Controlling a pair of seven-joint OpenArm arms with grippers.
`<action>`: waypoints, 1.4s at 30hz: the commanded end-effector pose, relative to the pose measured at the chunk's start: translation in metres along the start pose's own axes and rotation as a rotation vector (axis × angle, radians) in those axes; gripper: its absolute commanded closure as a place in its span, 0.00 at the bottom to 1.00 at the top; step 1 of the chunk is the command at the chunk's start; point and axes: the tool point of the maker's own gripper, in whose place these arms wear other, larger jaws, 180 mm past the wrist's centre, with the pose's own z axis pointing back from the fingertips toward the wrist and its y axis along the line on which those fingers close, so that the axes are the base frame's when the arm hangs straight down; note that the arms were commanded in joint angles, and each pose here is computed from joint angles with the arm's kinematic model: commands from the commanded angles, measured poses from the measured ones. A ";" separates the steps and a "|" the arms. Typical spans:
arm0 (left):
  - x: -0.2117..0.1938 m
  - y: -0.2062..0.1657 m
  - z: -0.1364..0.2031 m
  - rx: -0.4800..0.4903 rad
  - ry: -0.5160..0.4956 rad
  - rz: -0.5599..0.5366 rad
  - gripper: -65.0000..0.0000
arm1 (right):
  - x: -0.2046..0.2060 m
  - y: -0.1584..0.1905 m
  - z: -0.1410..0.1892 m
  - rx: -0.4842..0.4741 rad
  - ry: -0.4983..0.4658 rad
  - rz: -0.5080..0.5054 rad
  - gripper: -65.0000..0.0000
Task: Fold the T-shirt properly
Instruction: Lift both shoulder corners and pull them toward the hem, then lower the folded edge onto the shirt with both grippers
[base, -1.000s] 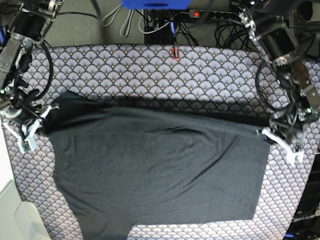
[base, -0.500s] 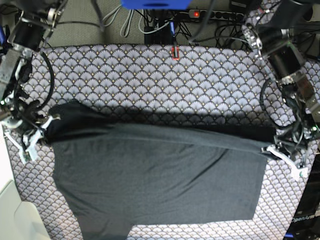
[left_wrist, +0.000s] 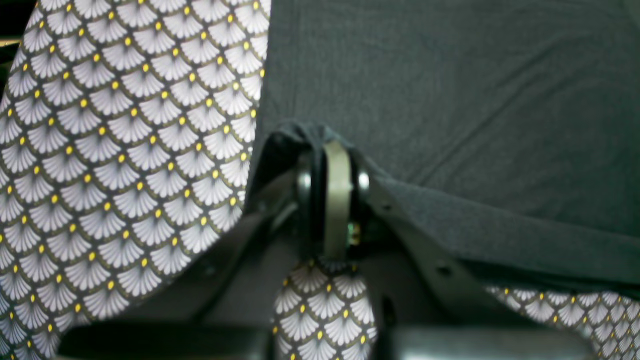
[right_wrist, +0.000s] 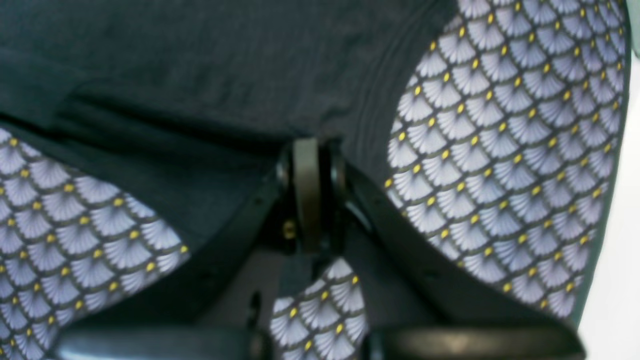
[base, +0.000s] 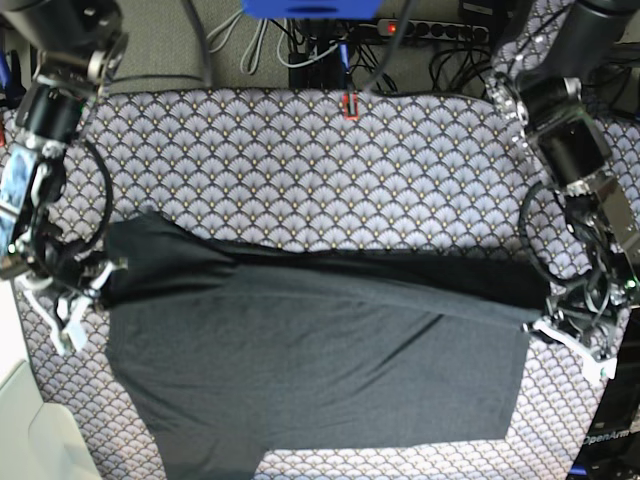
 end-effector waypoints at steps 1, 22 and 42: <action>0.028 0.002 0.006 0.000 -0.070 -0.005 0.99 | 0.026 -0.008 0.004 -0.007 -0.075 0.013 1.00; 0.043 -0.011 -0.014 -0.035 -0.097 -0.069 0.99 | 0.072 -0.004 -0.019 0.054 -0.148 0.046 1.00; 0.041 -0.004 -0.012 -0.024 -0.083 -0.069 0.52 | 0.034 -0.003 -0.037 0.087 -0.016 0.059 0.54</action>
